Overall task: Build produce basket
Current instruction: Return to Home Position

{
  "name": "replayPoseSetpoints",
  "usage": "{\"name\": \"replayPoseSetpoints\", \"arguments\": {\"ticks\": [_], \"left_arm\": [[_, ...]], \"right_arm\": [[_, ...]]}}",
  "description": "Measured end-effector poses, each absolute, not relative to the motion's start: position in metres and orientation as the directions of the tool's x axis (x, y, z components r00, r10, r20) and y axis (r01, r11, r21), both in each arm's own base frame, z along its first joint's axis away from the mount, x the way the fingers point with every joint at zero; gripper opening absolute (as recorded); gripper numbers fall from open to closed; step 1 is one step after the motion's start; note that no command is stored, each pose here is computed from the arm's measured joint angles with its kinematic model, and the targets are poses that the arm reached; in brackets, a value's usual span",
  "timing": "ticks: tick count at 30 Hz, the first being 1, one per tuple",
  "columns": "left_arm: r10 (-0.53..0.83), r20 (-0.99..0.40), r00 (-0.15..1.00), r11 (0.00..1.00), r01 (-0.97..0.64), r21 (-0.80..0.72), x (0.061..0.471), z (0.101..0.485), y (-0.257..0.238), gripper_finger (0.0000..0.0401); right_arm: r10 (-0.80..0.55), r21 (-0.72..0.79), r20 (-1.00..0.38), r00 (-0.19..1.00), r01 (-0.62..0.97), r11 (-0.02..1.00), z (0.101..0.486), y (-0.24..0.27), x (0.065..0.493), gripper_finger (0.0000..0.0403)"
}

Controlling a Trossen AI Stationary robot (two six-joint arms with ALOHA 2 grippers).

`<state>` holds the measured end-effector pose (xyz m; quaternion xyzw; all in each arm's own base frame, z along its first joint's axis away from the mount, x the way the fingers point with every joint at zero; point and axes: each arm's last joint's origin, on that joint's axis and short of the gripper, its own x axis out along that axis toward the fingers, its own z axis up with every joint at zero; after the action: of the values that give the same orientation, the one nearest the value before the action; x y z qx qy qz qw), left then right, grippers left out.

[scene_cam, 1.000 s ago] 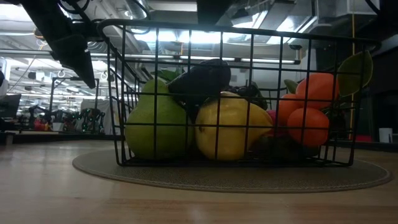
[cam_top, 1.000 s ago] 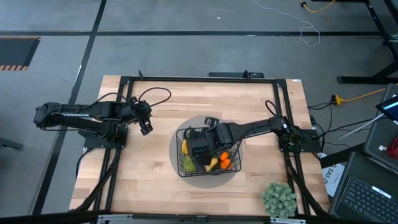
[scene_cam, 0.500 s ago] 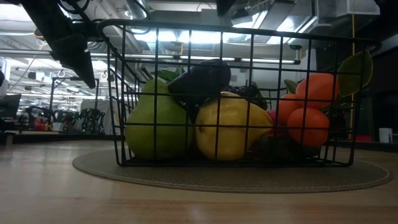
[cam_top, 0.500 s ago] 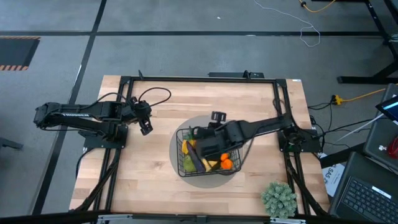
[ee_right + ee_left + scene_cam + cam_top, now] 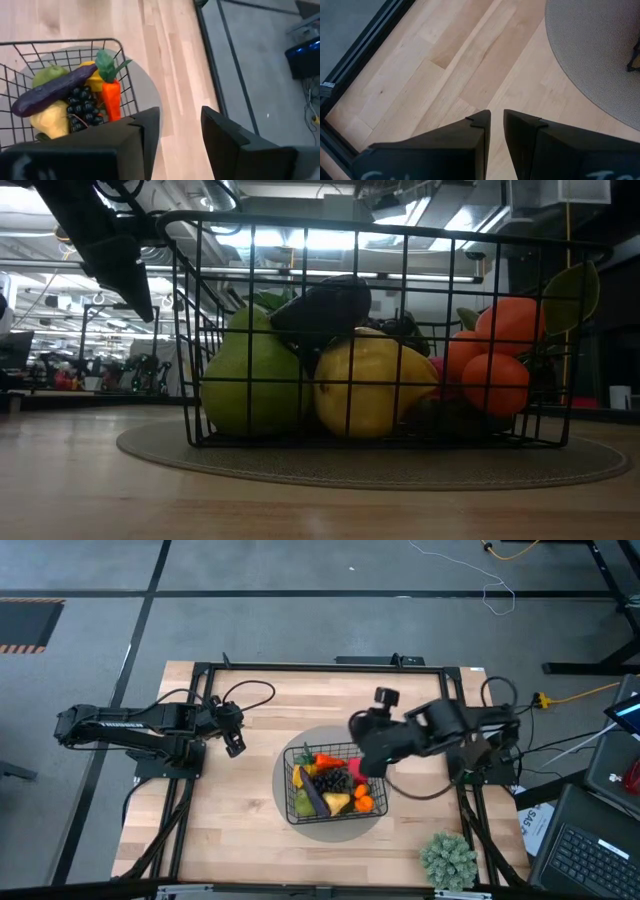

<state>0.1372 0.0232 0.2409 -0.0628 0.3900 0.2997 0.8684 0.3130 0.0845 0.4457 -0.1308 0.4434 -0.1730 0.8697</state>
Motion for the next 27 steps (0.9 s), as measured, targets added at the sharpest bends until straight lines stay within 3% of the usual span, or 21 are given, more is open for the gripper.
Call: {"name": "replayPoseSetpoints", "arguments": {"ticks": [9,16,22,27], "left_arm": [[0.473,-0.714,0.516,0.812,-0.57,0.125,0.137,0.241,0.023,0.0041],[0.511,-0.698,0.502,0.792,-0.591,0.154,0.137,0.241,0.024,0.0041],[0.519,-0.665,0.537,0.785,-0.607,0.123,0.141,0.245,0.025,0.0041],[0.523,-0.639,0.564,0.775,-0.627,0.081,0.144,0.247,0.025,0.0041]], "right_arm": [[-0.416,-0.36,-0.725,0.548,0.213,0.908,0.454,0.072,0.277,0.0131],[-0.445,-0.309,-0.702,0.556,0.326,0.893,0.427,0.06,0.244,0.0131],[-0.407,-0.222,-0.616,0.674,0.348,0.911,0.386,0.05,0.213,0.0131],[-0.352,-0.063,-0.453,0.819,0.365,0.929,0.353,0.043,0.192,0.0131]]}}
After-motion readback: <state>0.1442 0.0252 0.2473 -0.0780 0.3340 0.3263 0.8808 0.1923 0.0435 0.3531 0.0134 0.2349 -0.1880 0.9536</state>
